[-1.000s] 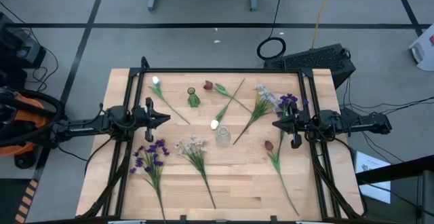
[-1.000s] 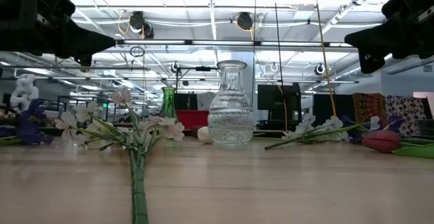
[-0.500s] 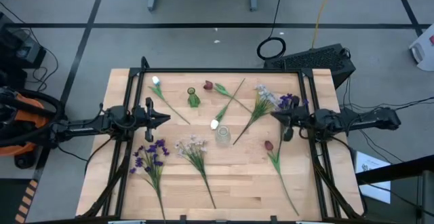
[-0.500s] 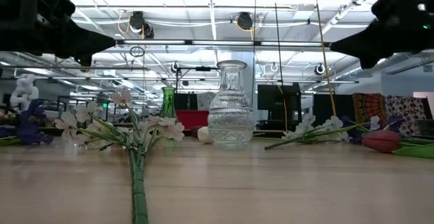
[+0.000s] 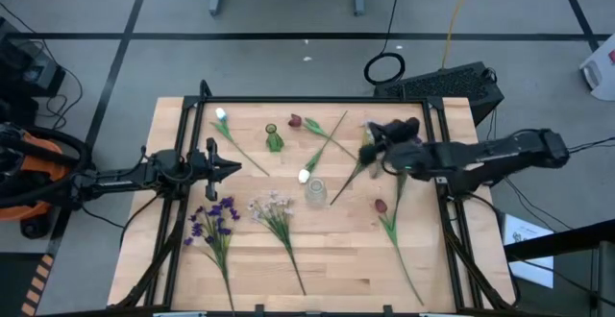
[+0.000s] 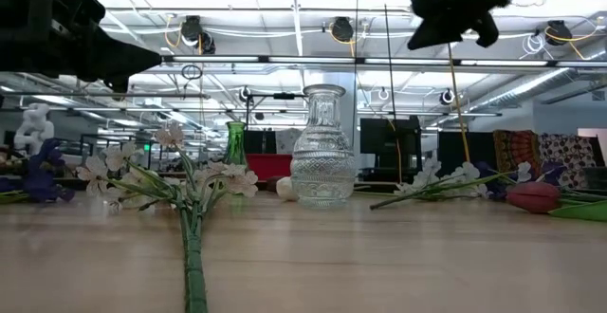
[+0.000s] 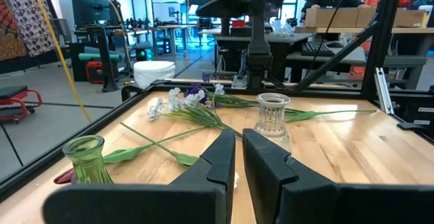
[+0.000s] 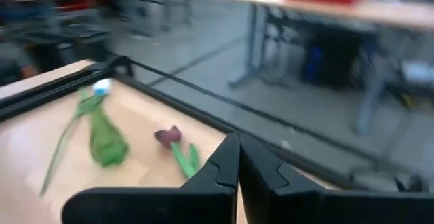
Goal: Sort flowers into vase by color
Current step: Put the top white flowers into the transparent vase
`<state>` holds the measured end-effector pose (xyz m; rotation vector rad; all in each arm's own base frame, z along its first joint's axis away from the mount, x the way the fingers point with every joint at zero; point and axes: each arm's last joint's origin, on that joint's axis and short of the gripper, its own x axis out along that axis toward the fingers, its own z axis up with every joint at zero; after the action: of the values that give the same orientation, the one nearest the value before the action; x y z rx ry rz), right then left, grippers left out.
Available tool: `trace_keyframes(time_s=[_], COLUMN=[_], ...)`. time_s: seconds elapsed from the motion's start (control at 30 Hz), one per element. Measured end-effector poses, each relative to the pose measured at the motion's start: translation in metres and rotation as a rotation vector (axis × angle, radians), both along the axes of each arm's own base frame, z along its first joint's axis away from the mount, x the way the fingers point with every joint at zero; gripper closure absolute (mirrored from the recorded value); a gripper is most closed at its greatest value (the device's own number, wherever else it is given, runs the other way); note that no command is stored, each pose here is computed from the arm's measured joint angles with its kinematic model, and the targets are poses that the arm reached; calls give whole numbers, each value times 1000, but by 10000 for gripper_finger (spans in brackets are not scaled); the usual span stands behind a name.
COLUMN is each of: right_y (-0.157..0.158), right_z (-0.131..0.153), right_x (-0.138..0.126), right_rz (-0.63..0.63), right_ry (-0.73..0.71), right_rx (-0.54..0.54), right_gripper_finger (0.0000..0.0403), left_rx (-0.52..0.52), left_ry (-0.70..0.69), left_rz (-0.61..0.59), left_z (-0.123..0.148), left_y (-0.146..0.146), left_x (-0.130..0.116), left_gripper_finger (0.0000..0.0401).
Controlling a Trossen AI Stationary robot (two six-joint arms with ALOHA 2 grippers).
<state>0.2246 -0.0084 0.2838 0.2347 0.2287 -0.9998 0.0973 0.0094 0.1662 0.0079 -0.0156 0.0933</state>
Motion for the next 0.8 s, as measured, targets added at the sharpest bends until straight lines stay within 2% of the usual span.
trace_keyframes(time_s=[0.13, 0.27, 0.43, 0.6, 0.8], right_y=[-7, -14, -20, -22, -25], right_z=[4, -6, -28, -51, -75], right_x=[22, 31, 41, 56, 72], right_rz=[-137, -263, -430, -493, -532], right_ry=[-29, 93, 158, 185, 188], right_rx=[253, 520, 784, 889, 959], right_gripper_finger=[403, 402, 388, 351, 288], left_rx=[0, 0, 0, 0, 0], left_ry=[0, 0, 0, 0, 0], left_rz=[0, -1, 0, 0, 0], left_z=[0, 0, 0, 0, 0], left_y=[0, 0, 0, 0, 0], left_x=[0, 0, 0, 0, 0], left_gripper_finger=[366, 366, 366, 366, 366])
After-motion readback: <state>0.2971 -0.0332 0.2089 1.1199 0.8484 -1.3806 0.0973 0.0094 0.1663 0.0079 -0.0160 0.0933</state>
